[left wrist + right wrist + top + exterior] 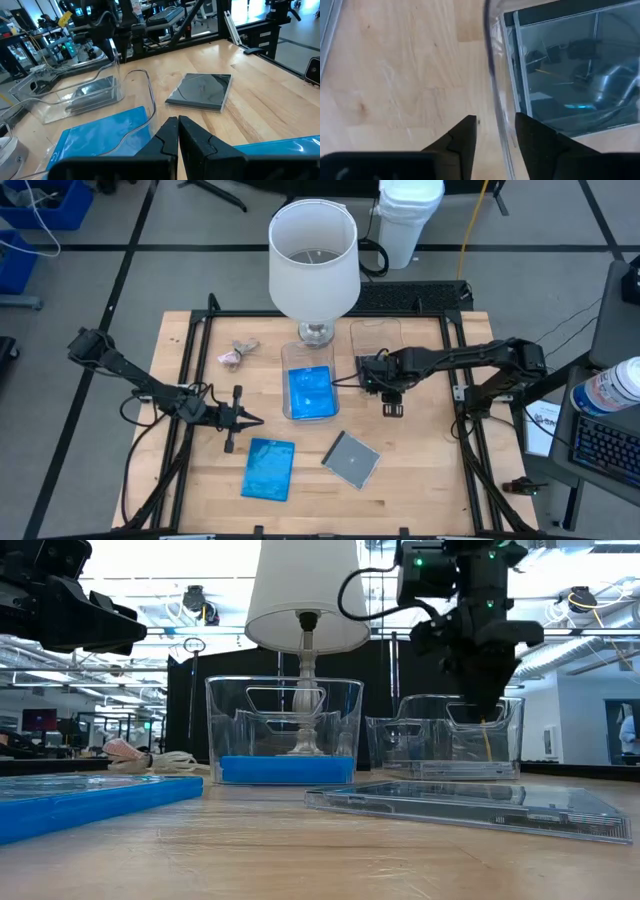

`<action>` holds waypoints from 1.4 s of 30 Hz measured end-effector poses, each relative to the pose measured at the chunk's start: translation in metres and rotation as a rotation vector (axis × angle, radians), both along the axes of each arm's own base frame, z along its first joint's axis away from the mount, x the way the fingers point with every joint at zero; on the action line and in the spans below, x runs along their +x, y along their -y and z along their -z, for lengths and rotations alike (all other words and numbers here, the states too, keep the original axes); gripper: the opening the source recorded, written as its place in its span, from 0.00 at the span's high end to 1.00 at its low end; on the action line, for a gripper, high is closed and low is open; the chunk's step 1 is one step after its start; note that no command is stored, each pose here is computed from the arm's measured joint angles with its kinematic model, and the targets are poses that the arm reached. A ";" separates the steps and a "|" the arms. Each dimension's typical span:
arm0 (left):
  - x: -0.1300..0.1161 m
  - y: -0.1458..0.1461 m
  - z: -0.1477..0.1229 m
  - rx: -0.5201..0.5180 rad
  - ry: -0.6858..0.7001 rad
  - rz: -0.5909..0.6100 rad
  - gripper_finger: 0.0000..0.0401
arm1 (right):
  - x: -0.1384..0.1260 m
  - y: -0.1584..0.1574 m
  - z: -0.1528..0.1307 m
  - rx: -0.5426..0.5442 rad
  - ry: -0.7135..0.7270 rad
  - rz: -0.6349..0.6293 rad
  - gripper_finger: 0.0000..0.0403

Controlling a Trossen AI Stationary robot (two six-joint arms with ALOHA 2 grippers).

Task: Pick & place jewel cases by type
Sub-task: Adjust the right transparent bin, then put the black cd case into the right transparent bin

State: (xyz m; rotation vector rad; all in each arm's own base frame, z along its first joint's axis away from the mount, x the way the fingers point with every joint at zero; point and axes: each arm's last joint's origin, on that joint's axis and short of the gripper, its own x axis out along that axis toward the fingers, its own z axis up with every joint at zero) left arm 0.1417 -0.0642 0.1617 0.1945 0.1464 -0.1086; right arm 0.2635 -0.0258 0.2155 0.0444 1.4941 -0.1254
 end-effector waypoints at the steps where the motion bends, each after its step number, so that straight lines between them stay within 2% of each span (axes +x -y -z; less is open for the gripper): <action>1: 0.000 0.000 0.000 0.000 0.000 0.000 0.95 | -0.001 0.000 0.002 0.002 -0.002 0.011 0.73; 7: 0.000 0.000 0.000 -0.003 0.004 0.000 0.95 | 0.002 -0.002 0.004 0.029 0.032 0.122 0.92; 9: 0.000 0.000 -0.001 -0.007 0.005 -0.001 0.95 | 0.004 -0.006 0.004 0.054 0.057 0.119 0.97; 15: 0.000 0.000 -0.001 -0.011 0.004 -0.001 0.95 | 0.006 -0.015 0.003 0.092 0.074 0.146 0.97; 21: 0.000 0.000 -0.001 -0.015 0.004 -0.002 0.95 | 0.007 -0.021 0.003 0.092 0.081 0.093 0.99; 26: 0.000 0.001 0.001 -0.041 -0.014 0.045 0.95 | 0.012 -0.026 0.003 0.086 0.130 0.006 0.88; 29: 0.000 0.003 0.001 -0.045 -0.017 0.080 0.95 | 0.016 -0.029 0.002 0.070 0.167 -0.007 0.77; 33: 0.000 0.002 0.000 -0.071 -0.019 0.075 0.95 | 0.014 -0.032 -0.003 -0.012 0.191 0.006 0.62; 37: 0.000 0.002 0.000 -0.093 -0.020 0.069 0.95 | 0.007 -0.036 -0.014 -0.037 0.228 -0.002 0.50; 40: 0.000 0.002 0.000 -0.118 -0.019 0.065 0.95 | 0.001 -0.039 -0.029 -0.036 0.296 0.028 0.44; 42: 0.000 0.002 0.000 -0.133 -0.025 0.055 0.95 | -0.006 -0.043 -0.042 -0.095 0.368 0.067 0.45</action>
